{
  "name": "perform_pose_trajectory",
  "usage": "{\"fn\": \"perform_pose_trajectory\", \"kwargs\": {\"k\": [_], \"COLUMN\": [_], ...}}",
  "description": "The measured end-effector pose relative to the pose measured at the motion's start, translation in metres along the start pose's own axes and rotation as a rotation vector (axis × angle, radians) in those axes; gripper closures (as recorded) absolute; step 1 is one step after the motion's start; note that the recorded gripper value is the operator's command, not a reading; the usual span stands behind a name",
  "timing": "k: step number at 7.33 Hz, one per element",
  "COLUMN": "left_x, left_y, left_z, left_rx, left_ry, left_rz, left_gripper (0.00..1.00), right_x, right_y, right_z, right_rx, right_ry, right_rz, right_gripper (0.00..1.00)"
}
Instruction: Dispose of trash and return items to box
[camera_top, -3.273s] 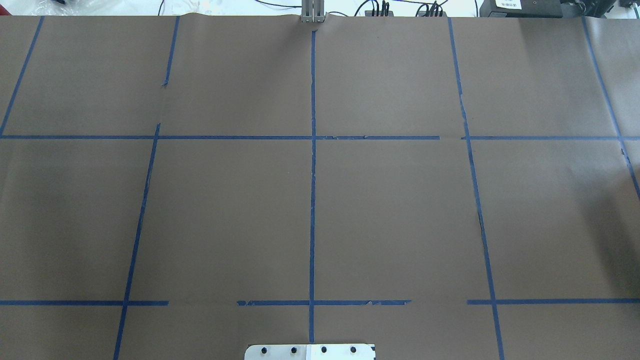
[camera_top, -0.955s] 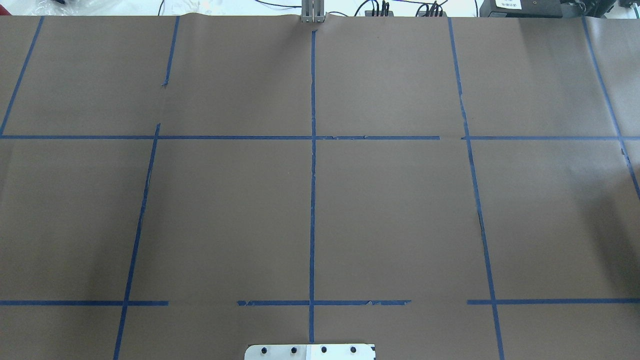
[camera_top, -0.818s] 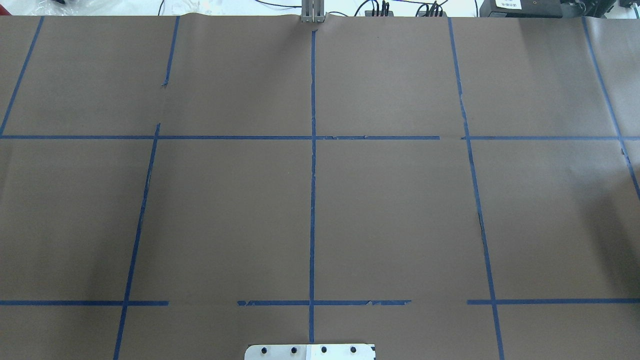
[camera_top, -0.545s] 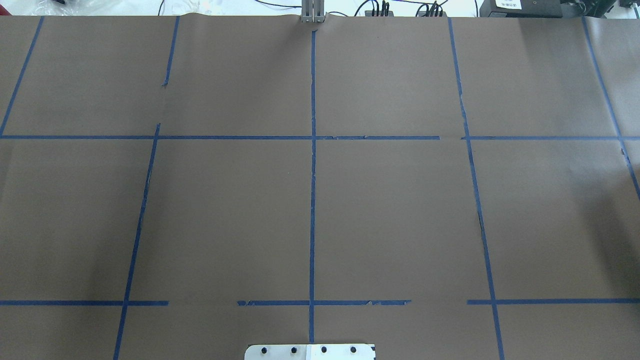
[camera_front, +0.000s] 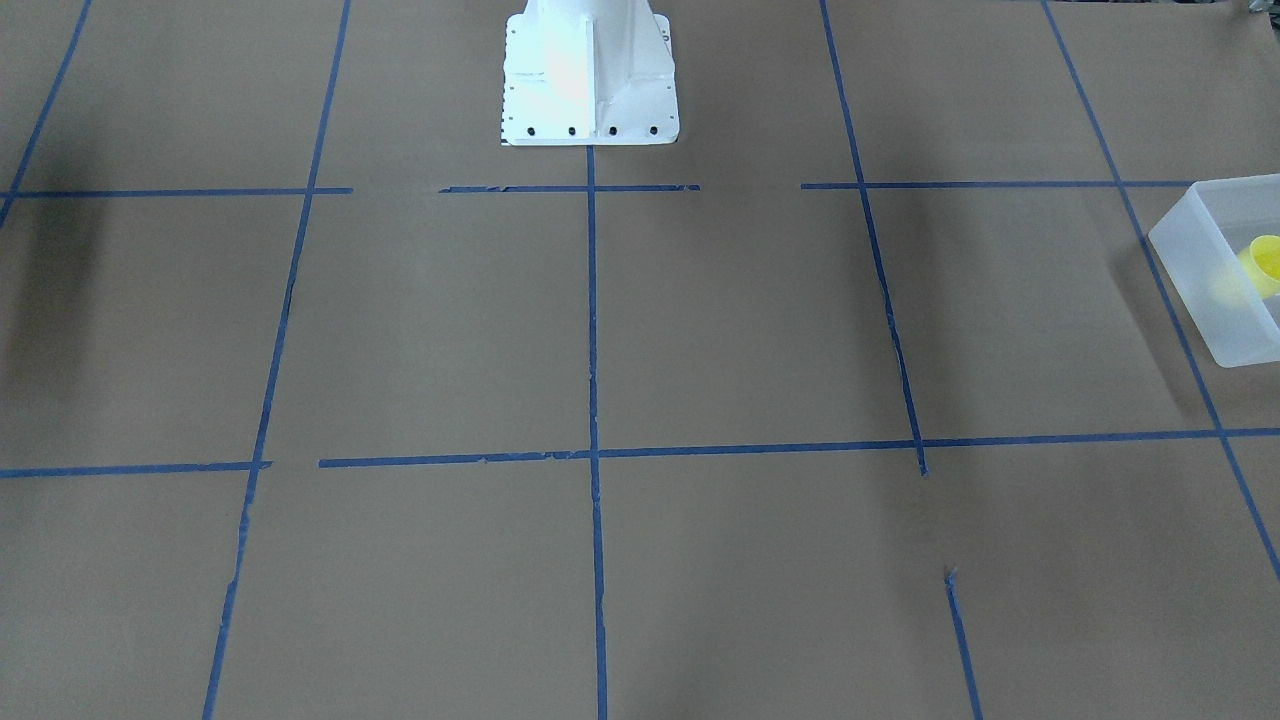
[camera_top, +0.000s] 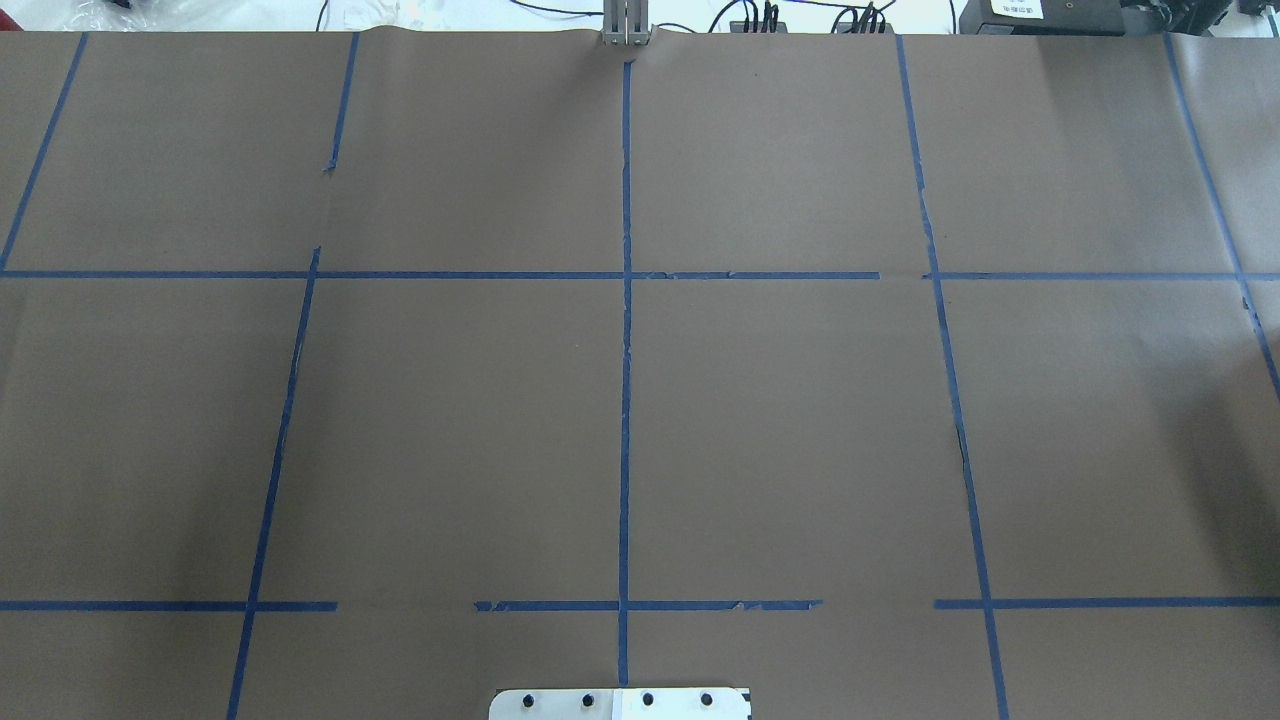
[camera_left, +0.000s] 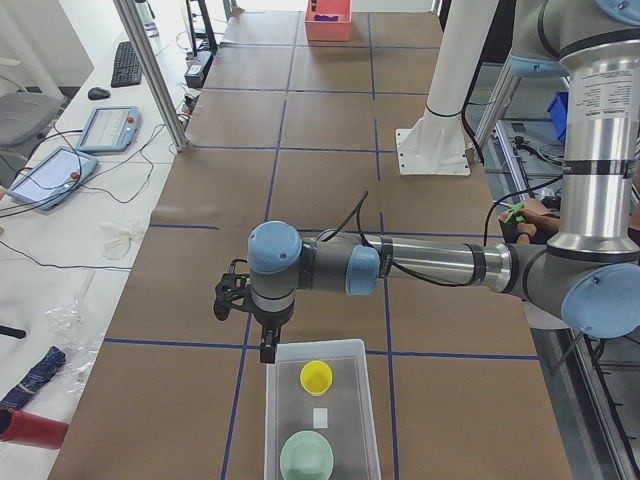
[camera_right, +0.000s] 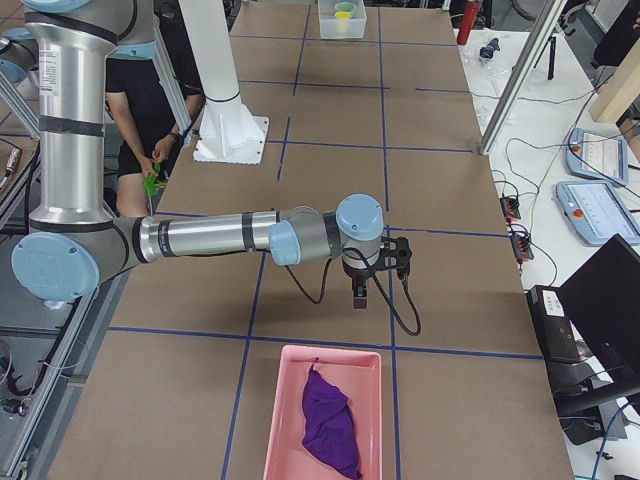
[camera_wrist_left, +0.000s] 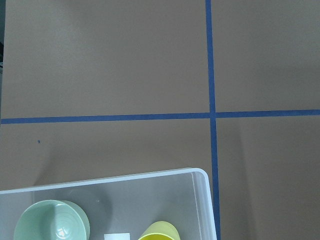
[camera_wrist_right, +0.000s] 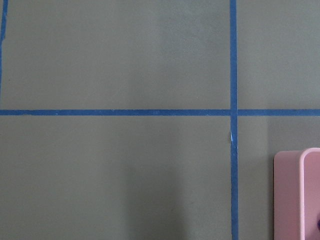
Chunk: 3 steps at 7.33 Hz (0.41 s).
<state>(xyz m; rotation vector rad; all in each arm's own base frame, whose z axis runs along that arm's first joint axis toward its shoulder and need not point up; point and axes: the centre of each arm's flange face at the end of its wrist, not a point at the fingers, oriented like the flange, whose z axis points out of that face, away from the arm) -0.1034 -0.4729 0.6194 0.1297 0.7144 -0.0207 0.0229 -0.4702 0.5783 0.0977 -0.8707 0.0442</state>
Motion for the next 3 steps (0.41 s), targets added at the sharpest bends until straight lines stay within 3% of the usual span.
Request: {"fn": "perform_pose_trajectory", "kwargs": {"k": [3], "left_x": [0.0008], "left_y": [-0.0009], "left_z": [-0.0001], "left_rx": [0.001], "left_ry": [0.000], "left_rz": [0.002], "left_gripper": [0.00], "right_x": [-0.0004], "right_y": [0.0000], "right_z": [-0.0003], "right_rx": [0.001], "right_ry": [0.000], "right_rz": [-0.001], "right_gripper": [0.00]}}
